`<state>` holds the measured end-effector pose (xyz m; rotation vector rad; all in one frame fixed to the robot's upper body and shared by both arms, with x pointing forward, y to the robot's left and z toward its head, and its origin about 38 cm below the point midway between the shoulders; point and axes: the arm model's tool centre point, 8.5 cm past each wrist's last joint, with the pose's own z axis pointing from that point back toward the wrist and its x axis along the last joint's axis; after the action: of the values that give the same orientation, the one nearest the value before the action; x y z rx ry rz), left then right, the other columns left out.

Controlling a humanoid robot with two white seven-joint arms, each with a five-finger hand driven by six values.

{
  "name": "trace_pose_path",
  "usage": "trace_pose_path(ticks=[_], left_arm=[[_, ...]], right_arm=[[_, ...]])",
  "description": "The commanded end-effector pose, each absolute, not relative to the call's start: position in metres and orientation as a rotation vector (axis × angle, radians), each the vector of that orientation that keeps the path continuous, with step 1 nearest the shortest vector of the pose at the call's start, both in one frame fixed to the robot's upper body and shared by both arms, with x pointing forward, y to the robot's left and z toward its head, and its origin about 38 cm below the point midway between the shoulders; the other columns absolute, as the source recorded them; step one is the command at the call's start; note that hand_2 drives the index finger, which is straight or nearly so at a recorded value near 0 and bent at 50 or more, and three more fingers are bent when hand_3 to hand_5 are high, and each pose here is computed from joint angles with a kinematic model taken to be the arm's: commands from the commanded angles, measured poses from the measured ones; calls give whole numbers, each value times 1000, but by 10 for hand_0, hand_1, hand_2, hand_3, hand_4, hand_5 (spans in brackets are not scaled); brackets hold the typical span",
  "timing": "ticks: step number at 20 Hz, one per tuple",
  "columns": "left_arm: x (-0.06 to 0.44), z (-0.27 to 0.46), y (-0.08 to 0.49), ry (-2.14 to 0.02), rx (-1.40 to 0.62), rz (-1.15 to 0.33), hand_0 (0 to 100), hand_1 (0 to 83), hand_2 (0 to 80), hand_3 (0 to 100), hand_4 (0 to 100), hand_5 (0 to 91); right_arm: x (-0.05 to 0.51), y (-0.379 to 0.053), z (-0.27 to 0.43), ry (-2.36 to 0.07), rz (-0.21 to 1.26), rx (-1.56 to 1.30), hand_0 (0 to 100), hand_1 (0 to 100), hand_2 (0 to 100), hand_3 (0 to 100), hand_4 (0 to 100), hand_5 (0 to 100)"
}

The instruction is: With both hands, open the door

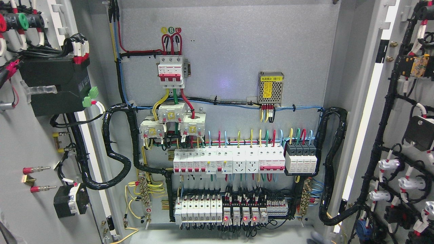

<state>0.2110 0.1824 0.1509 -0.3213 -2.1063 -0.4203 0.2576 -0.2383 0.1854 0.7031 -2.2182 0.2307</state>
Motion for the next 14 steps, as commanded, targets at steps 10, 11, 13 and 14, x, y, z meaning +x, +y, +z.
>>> trace_pose_path(ticks=[10, 11, 13, 14], left_arm=[[238, 179, 233, -2193, -222, -321, 0, 0, 0, 0, 0, 0], [239, 180, 236, -2194, -218, -311, 0, 0, 0, 0, 0, 0], [240, 181, 242, -2190, -215, -308, 0, 0, 0, 0, 0, 0], [240, 181, 243, -2188, -215, -309, 0, 0, 0, 0, 0, 0]], right_arm=[[250, -318, 202, -2320, 48, 523, 191, 0, 0, 0, 0, 0], [249, -321, 201, -2320, 45, 510, 191, 0, 0, 0, 0, 0], [249, -323, 201, -2320, 46, 501, 191, 0, 0, 0, 0, 0], [248, -326, 202, -2325, 46, 487, 191, 0, 0, 0, 0, 0]])
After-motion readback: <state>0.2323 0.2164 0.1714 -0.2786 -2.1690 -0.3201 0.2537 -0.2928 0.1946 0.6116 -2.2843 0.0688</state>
